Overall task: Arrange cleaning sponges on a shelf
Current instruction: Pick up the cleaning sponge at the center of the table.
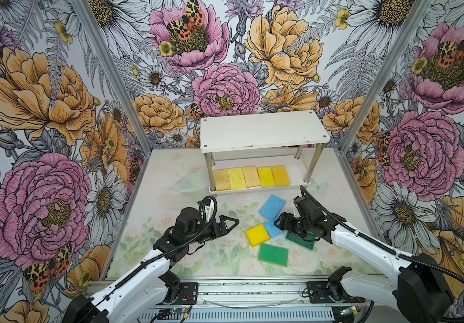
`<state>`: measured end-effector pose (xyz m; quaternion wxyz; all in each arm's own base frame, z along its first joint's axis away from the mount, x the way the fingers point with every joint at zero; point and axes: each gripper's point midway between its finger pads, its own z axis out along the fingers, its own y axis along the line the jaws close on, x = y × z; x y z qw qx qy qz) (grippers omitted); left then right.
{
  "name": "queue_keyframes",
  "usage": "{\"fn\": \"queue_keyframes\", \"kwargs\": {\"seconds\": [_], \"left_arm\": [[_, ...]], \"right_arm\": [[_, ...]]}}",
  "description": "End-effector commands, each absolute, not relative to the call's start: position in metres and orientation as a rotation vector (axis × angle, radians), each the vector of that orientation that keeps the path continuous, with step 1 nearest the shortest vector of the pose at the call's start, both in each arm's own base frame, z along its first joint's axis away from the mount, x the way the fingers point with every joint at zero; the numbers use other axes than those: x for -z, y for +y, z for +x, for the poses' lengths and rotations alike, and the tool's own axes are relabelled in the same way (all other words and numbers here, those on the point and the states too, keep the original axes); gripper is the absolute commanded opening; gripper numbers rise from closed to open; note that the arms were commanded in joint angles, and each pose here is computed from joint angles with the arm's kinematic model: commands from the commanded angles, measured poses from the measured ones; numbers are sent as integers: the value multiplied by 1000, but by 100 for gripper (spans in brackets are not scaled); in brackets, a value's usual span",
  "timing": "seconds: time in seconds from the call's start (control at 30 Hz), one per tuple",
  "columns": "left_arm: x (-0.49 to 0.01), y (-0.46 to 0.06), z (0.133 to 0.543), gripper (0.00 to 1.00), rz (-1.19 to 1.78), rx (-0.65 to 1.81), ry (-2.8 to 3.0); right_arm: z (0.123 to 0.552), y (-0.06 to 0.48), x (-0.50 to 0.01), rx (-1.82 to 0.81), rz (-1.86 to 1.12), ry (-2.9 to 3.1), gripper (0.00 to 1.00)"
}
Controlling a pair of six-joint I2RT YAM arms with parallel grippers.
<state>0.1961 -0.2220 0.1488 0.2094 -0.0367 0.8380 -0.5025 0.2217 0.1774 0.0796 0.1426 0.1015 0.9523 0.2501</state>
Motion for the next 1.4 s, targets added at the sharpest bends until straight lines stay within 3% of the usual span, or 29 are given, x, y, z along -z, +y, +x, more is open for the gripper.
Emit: {"fn": "queue_keyframes", "kwargs": {"seconds": [0.0, 0.33, 0.57, 0.93, 1.37], "left_arm": [[-147, -223, 195, 99, -107, 1421, 2344], [-140, -234, 196, 99, -114, 1359, 2380], [-142, -229, 208, 99, -168, 1340, 2357], [-140, -220, 225, 99, -202, 1352, 2376], [-138, -214, 230, 99, -217, 1358, 2383]], "right_arm": [[221, 173, -77, -637, 314, 2750, 74], [229, 174, -77, -603, 314, 2744, 69], [271, 155, -93, -552, 383, 2675, 56], [322, 162, -84, -468, 356, 2695, 55], [339, 167, -60, -494, 392, 2698, 51]]}}
